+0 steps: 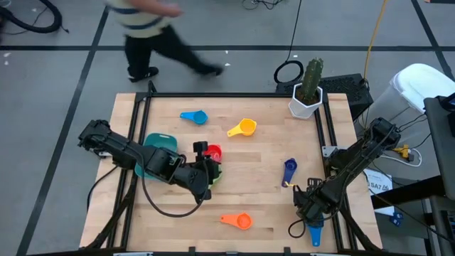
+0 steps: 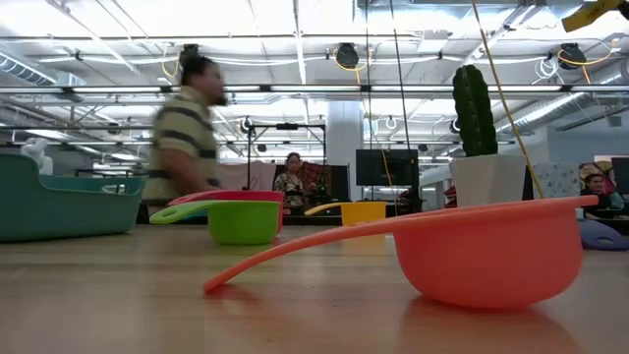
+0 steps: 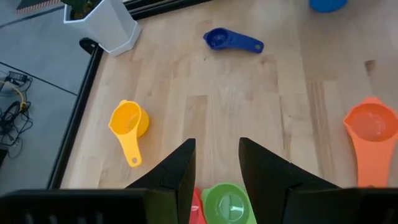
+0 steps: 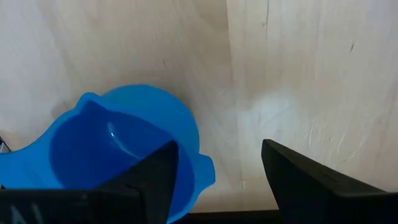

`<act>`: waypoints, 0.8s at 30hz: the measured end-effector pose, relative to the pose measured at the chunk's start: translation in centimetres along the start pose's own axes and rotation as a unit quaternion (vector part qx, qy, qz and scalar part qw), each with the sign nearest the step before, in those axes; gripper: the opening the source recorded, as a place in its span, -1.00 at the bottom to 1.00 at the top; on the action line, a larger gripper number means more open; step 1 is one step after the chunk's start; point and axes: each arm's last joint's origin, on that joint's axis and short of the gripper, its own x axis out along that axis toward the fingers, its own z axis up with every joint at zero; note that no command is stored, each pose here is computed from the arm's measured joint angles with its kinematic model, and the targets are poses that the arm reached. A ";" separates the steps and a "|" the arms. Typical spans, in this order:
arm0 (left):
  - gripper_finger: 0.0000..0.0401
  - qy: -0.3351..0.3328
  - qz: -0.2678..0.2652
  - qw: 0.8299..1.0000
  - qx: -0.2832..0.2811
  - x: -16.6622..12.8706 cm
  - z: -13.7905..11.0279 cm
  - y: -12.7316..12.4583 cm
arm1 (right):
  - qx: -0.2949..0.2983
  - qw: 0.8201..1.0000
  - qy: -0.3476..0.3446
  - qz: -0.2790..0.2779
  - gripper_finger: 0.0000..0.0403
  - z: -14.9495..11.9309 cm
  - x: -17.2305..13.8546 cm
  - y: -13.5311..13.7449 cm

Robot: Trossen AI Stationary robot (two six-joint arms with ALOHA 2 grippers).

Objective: Nest measuring cups in basket
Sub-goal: Stack the blue measuring cup into the red measuring cup

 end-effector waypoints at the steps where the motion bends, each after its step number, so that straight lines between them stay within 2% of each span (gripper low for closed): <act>1: -0.37 0.000 0.000 1.000 0.000 0.0 0.0 0.0 | 0.000 1.000 0.000 0.000 0.07 0.0 0.0 0.0; 5: -0.37 0.000 0.000 1.000 -0.004 0.0 0.0 0.0 | -0.001 1.000 0.001 0.000 -0.16 0.0 0.0 0.0; 11: -0.37 0.000 0.000 1.000 -0.005 0.0 0.0 0.0 | -0.004 1.000 0.026 0.014 -0.86 -0.2 0.0 0.0; 18: -0.37 0.000 0.000 1.000 -0.005 0.0 0.0 0.0 | 0.012 1.000 0.017 0.020 -0.90 0.1 0.0 0.1; 24: -0.37 0.001 -0.001 1.000 -0.003 -0.1 0.0 -0.1 | 0.052 0.997 -0.046 0.015 -0.90 1.3 -0.3 -0.1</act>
